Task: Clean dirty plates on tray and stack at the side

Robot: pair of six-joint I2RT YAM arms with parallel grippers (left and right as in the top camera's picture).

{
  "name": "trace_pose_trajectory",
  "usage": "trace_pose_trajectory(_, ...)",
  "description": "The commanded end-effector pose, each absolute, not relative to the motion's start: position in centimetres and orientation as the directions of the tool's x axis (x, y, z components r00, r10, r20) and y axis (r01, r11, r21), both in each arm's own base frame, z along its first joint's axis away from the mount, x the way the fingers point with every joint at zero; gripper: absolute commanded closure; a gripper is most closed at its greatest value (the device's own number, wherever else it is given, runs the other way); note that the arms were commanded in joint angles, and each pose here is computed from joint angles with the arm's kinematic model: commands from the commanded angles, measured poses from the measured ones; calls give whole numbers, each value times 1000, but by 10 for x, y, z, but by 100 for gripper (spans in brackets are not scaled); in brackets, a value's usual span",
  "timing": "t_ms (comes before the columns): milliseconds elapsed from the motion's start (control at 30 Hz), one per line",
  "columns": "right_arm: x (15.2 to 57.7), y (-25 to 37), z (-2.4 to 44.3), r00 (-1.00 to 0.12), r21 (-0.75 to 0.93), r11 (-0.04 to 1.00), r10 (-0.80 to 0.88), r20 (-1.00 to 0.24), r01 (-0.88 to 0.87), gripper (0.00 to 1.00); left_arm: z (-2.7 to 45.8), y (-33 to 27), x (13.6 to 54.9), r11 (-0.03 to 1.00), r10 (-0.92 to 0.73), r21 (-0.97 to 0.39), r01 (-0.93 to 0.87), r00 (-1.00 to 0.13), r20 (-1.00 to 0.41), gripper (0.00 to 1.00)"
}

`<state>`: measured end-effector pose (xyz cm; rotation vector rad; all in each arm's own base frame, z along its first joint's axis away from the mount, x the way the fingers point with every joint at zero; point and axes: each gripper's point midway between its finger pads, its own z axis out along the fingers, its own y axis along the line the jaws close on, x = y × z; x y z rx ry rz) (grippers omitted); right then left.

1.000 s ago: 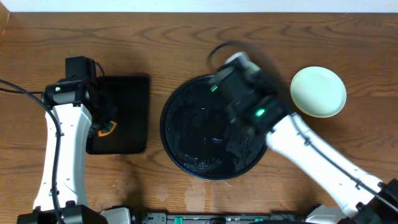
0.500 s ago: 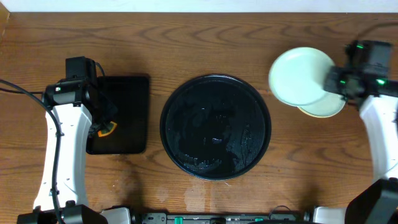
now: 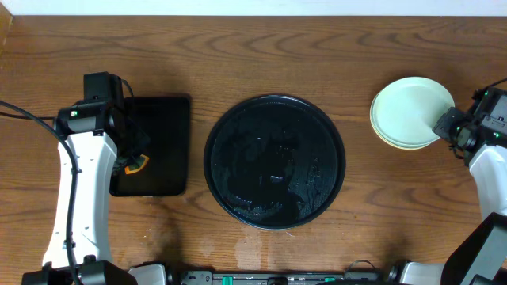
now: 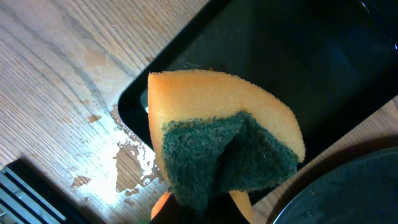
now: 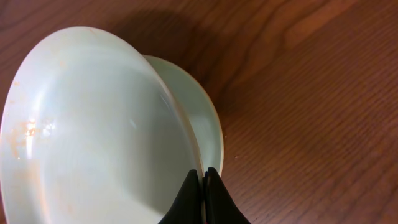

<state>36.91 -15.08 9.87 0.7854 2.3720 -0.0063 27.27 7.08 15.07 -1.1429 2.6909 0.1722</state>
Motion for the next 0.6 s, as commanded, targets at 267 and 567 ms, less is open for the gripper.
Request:
trace_pose_trajectory(267, 372, -153, 97, -581, 234, 788, 587, -564, 570, 51, 149, 72, 269, 699, -689, 39, -715, -686, -233, 92)
trace_pose_trajectory(567, 386, -106, 119, -637, 423, 834, 546, -544, 354, 29, 149, 72, 270, 699, -689, 37, -714, -686, -236, 92)
